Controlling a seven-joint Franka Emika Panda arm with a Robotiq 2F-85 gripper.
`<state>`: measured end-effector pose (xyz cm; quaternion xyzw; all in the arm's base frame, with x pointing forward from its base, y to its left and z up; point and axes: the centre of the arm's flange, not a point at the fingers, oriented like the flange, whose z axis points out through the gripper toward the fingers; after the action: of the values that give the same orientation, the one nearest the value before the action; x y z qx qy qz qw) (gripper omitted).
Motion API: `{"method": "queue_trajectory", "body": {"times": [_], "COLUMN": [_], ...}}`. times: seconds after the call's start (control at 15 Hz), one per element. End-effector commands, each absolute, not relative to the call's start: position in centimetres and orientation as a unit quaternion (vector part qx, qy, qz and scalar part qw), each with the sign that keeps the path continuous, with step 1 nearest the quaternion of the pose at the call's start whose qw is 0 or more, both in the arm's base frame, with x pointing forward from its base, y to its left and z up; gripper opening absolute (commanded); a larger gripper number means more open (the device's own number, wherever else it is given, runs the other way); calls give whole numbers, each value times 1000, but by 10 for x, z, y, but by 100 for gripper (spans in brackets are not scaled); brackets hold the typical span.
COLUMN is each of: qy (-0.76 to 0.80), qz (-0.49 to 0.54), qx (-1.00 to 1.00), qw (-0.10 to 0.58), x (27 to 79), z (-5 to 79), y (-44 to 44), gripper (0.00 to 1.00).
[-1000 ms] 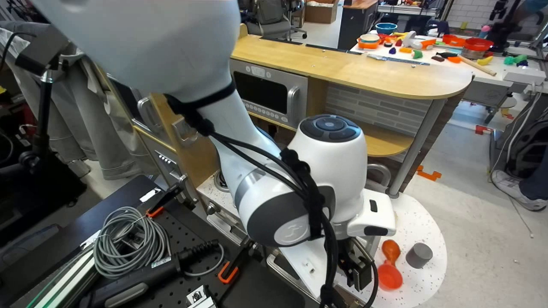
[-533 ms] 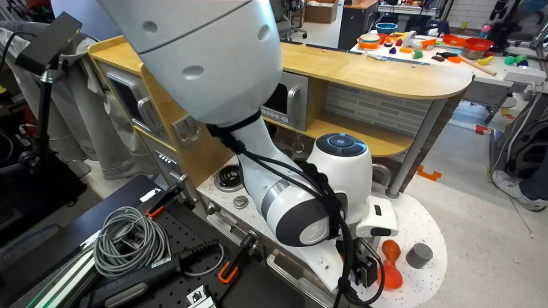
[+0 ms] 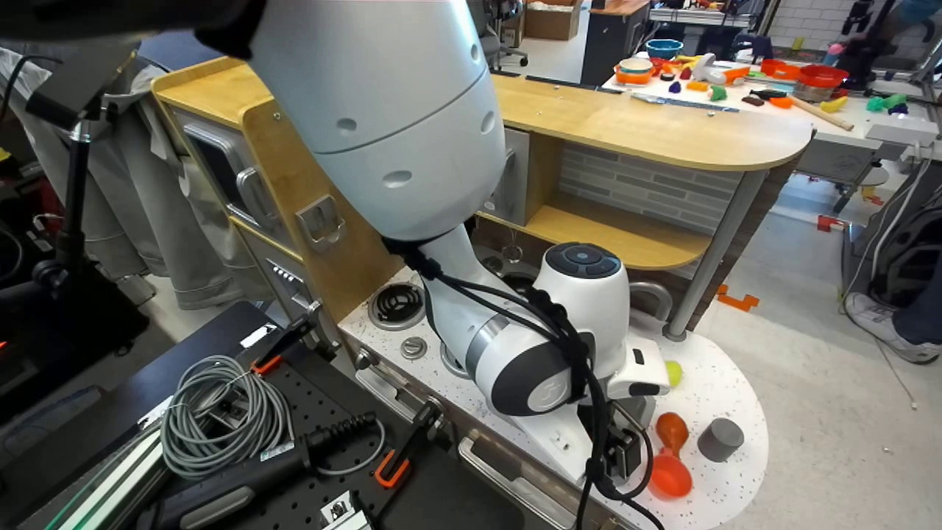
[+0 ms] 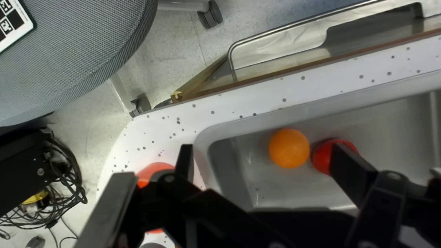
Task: Remove the orange ball from the sink and place it inside the orange mug
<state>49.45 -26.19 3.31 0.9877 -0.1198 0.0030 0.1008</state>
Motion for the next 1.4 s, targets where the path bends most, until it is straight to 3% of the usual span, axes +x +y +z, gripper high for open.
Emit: {"method": "queue_trajectory", "body": {"times": [0.0,1.33], "qy": [-94,-20], "qz": [-9,-60], "qx": [990,992], "qw": [108,106], "x": [516,551], "z": [9,-52], "y": [-259,-259], "gripper": [100,100]}}
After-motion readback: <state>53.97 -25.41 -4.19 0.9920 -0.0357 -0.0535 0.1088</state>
